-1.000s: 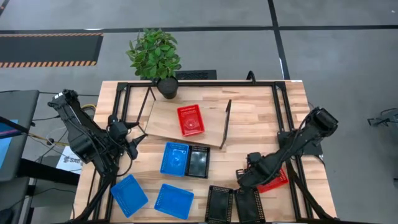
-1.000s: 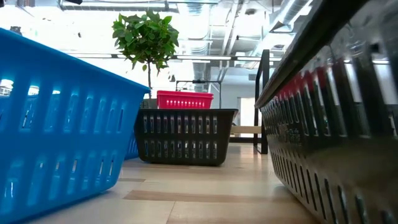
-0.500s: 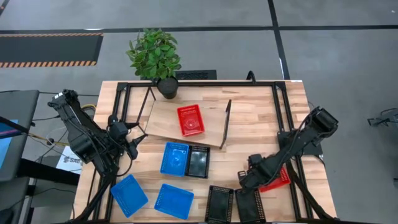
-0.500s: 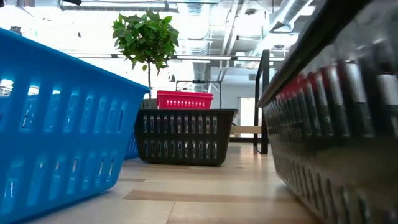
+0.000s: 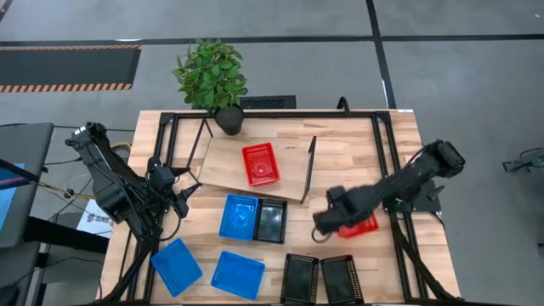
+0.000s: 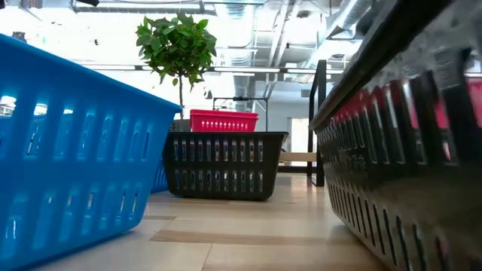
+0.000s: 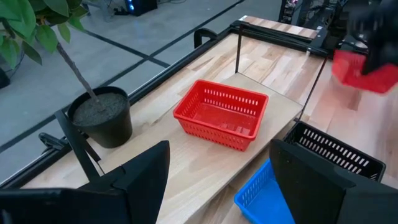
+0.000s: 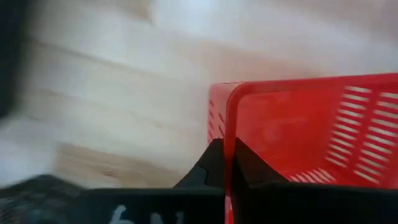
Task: Stack baskets on shelf by color
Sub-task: Stack the red basket on top of the stacked red basket on the shelf
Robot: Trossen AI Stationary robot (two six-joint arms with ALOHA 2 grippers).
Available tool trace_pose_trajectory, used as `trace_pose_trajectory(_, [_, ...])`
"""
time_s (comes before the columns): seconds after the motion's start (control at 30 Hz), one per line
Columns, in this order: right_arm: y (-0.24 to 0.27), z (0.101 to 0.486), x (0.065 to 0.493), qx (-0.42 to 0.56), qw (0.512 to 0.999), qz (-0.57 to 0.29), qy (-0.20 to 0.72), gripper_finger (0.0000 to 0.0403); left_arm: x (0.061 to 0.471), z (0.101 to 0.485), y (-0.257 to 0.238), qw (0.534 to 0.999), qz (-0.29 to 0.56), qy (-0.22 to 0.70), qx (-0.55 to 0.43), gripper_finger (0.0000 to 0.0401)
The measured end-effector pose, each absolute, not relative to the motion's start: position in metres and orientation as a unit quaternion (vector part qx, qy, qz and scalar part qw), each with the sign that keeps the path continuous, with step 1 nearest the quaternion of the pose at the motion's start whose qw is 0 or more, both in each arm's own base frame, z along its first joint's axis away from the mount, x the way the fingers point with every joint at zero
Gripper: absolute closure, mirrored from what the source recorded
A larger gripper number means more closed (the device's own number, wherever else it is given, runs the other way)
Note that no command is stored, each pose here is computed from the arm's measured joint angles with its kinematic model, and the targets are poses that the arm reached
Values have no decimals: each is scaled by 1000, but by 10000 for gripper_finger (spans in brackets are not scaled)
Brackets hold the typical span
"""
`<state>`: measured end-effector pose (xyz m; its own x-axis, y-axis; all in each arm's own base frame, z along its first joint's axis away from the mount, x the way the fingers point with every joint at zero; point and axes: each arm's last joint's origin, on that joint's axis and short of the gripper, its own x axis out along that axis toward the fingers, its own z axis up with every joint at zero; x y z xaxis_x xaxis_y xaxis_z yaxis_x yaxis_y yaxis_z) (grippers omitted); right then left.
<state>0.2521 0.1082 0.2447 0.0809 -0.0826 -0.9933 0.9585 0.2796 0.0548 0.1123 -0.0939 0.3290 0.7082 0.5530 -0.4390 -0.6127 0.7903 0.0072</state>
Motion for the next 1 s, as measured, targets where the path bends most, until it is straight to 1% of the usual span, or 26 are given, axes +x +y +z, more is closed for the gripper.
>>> trace_pose_trajectory(0.07, [96,274,255,402,630,-430,506,397,112,329,-94,921,316,215,-70,136])
trace_pose_trajectory(0.3, [55,374,270,293,739,-415,442,400,112,329,-94,921,316,215,-70,136])
trace_pose_trajectory(0.4, [38,406,283,211,798,-384,414,400,112,329,-94,921,316,215,-70,136])
trace_pose_trajectory(0.5, [21,425,301,110,840,-346,403,400,112,329,-94,921,318,212,-78,136])
trace_pose_trajectory(0.57, [10,427,320,34,857,-310,409,400,112,329,-94,920,319,212,-80,136])
trace_pose_trajectory(0.67, [1,416,355,-94,870,-235,424,400,112,329,-94,919,319,214,-86,136])
trace_pose_trajectory(0.77, [-2,392,391,-215,857,-155,442,399,112,329,-94,918,321,212,-95,136])
trace_pose_trajectory(0.83, [-1,368,410,-277,829,-117,472,398,112,328,-94,917,321,215,-97,136])
trace_pose_trajectory(0.9, [3,343,425,-311,802,-88,503,398,112,328,-94,916,320,220,-98,136])
trace_pose_trajectory(1.0, [7,315,440,-310,789,-60,527,398,112,328,-94,916,320,222,-98,136])
